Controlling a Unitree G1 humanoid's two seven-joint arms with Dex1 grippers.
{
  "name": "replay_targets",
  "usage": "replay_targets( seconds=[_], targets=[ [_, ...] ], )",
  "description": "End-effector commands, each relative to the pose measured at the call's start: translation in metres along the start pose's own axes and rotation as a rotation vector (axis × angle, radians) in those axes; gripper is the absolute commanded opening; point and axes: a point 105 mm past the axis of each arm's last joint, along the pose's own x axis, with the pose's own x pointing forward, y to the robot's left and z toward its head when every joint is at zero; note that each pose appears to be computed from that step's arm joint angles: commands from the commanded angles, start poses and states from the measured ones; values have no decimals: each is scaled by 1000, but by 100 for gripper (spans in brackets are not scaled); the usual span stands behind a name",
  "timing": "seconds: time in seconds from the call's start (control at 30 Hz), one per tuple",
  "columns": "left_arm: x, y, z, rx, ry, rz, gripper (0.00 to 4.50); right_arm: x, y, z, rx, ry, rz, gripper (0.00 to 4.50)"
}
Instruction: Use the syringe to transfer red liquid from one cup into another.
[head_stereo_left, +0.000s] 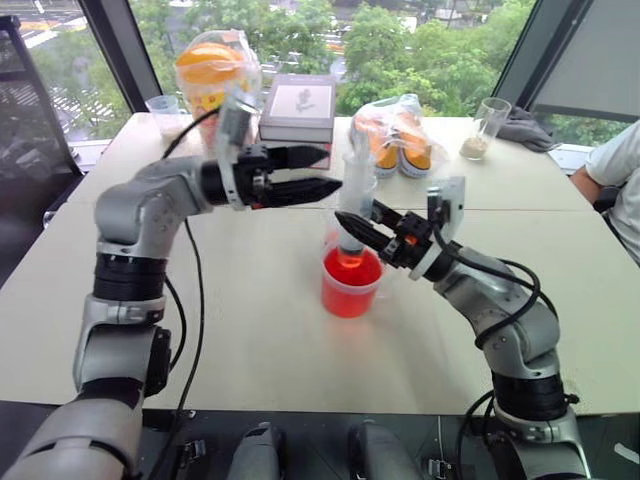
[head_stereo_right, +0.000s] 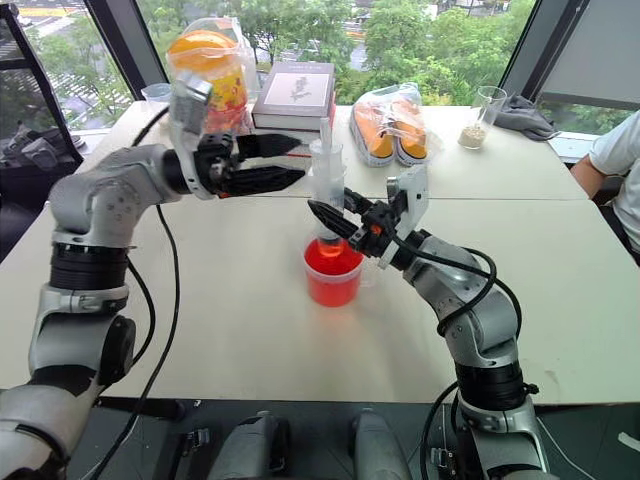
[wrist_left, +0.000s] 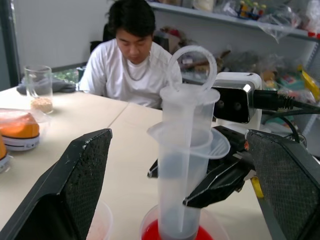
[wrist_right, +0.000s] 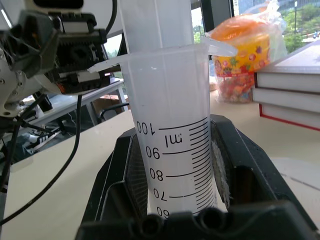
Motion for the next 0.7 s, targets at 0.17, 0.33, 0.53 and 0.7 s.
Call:
replay_targets(
  seconds=[0.17,0.33,0.53,0.7],
  targets=[
    [-14,-1,13,36,-42,65,442,23,-32,62,-101,-127,24,138],
    [-16,-2,15,48,-56,88,442,50,-61,41,-106,-140,2,138],
    [-12,2,20,80,-62,100,442,57,-71,-2,-130,-93,-14,138],
    [5,13,30,127,-79,93,442,57,-72,-9,-124,-91,-16,138]
  ],
)
